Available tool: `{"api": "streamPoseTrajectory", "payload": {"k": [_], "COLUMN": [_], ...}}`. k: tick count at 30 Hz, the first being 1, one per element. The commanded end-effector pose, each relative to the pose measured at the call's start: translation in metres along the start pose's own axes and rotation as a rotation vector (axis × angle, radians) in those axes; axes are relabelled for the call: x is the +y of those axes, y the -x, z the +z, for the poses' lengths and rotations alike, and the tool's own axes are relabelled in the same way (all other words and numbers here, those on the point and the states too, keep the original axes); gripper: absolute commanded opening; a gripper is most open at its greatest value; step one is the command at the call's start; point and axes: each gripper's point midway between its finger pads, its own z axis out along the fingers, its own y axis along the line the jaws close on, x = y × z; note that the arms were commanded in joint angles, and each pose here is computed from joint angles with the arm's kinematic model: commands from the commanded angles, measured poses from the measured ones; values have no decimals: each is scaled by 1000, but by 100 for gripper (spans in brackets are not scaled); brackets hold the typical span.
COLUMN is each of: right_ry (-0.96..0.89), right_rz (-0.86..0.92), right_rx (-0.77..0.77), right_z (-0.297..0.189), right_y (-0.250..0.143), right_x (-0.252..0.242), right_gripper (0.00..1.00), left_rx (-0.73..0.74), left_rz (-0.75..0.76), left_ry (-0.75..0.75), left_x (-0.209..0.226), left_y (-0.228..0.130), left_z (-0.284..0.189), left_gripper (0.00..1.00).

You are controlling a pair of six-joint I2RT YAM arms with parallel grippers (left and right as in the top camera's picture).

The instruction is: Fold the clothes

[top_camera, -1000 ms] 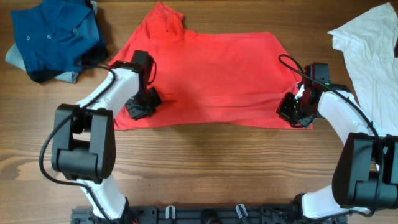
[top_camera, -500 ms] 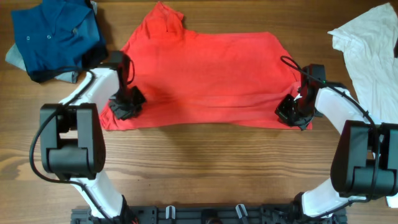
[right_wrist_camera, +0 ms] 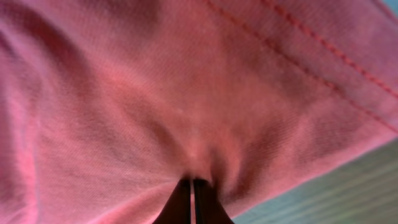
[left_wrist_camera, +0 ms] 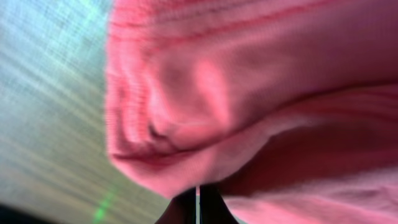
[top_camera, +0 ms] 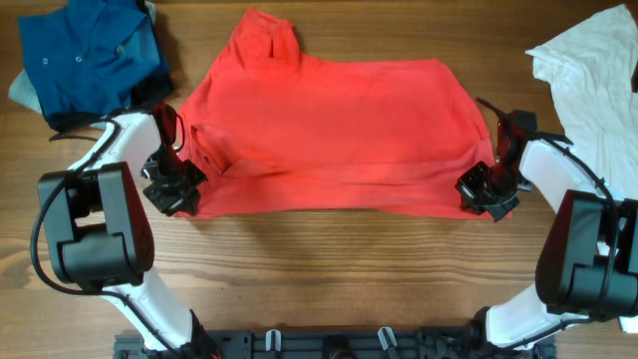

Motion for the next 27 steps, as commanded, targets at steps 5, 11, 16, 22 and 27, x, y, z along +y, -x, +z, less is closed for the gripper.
{"api": "streamPoseTrajectory", "payload": {"k": [5,11,16,22,27], "right_ry": [-114,124,518,554,560], "right_rz": [122,-54,-399,-605,-675], "right_rx": [-153,-297,-447,-597,-648], "right_z": [-41,-98,-179,-238,-273], "right_y": [0,-3,-9,13,44], "right_x": [-42,-13,61,101,147], "right_gripper": [4,16,99,100,100], "left_rx": [-13,-213,-470,-776,-847], "left_rz": [-58,-43,273,522,560], "left_ry": [29,-138,-592,-854,-740], "left_x": [19,20,-44,-129,-205], "left_y": [-14,-25,-48,-62,-16], "left_z": [-20,-85,-175,-256,-245], "left_gripper": [4,4,100,100,99]}}
